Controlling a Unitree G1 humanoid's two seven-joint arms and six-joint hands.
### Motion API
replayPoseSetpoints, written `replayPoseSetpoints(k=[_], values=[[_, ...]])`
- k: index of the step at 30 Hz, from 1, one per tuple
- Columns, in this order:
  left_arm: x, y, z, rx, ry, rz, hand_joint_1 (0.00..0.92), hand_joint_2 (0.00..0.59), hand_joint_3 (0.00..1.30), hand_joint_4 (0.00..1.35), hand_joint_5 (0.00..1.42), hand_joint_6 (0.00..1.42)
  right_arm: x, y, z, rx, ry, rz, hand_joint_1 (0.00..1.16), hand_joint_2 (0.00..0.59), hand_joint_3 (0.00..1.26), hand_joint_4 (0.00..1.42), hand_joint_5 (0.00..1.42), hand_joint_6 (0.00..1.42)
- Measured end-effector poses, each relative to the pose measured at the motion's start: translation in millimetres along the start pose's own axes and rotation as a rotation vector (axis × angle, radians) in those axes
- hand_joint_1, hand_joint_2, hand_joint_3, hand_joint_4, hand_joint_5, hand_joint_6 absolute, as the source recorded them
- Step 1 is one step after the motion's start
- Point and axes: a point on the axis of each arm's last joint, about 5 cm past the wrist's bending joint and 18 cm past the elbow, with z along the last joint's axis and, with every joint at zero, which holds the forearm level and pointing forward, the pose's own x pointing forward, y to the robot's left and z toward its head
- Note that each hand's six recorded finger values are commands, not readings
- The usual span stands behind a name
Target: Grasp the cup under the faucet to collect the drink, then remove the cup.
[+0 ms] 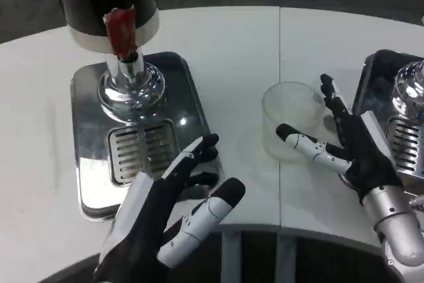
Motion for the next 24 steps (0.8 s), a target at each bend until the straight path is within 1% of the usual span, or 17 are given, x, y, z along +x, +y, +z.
replayPoseSetpoints(k=[4, 13, 15, 17, 24], values=[[1.0, -0.2, 0.5, 0.013, 0.001, -0.001, 0.000, 0.044, 0.16, 0.16, 0.29, 0.34, -0.7, 2.5, -0.6, -0.024, -0.007, 0.007, 0.56, 0.160, 0.00, 0.00, 0.03, 0.09], [1.2, 0.3, 0.2, 0.014, 0.008, 0.001, 0.000, 0.045, 0.16, 0.16, 0.29, 0.34, 3.4, 7.0, 0.5, -0.072, -0.004, 0.002, 0.57, 0.164, 0.00, 0.03, 0.08, 0.13], [1.0, 0.8, -0.1, 0.015, 0.010, 0.004, 0.000, 0.046, 0.17, 0.17, 0.29, 0.34, 5.0, 7.7, 1.0, -0.078, -0.002, 0.003, 0.59, 0.170, 0.00, 0.06, 0.10, 0.15], [0.7, 1.3, -0.1, 0.016, 0.010, 0.006, 0.000, 0.046, 0.17, 0.17, 0.29, 0.34, 6.2, 9.0, 1.5, -0.079, -0.002, -0.011, 0.60, 0.171, 0.00, 0.09, 0.12, 0.16], [-1.6, 2.9, 1.1, 0.020, 0.008, 0.012, 0.000, 0.047, 0.17, 0.17, 0.29, 0.34, 8.0, 13.0, 2.0, -0.081, 0.001, -0.037, 0.62, 0.168, 0.00, 0.21, 0.25, 0.25]])
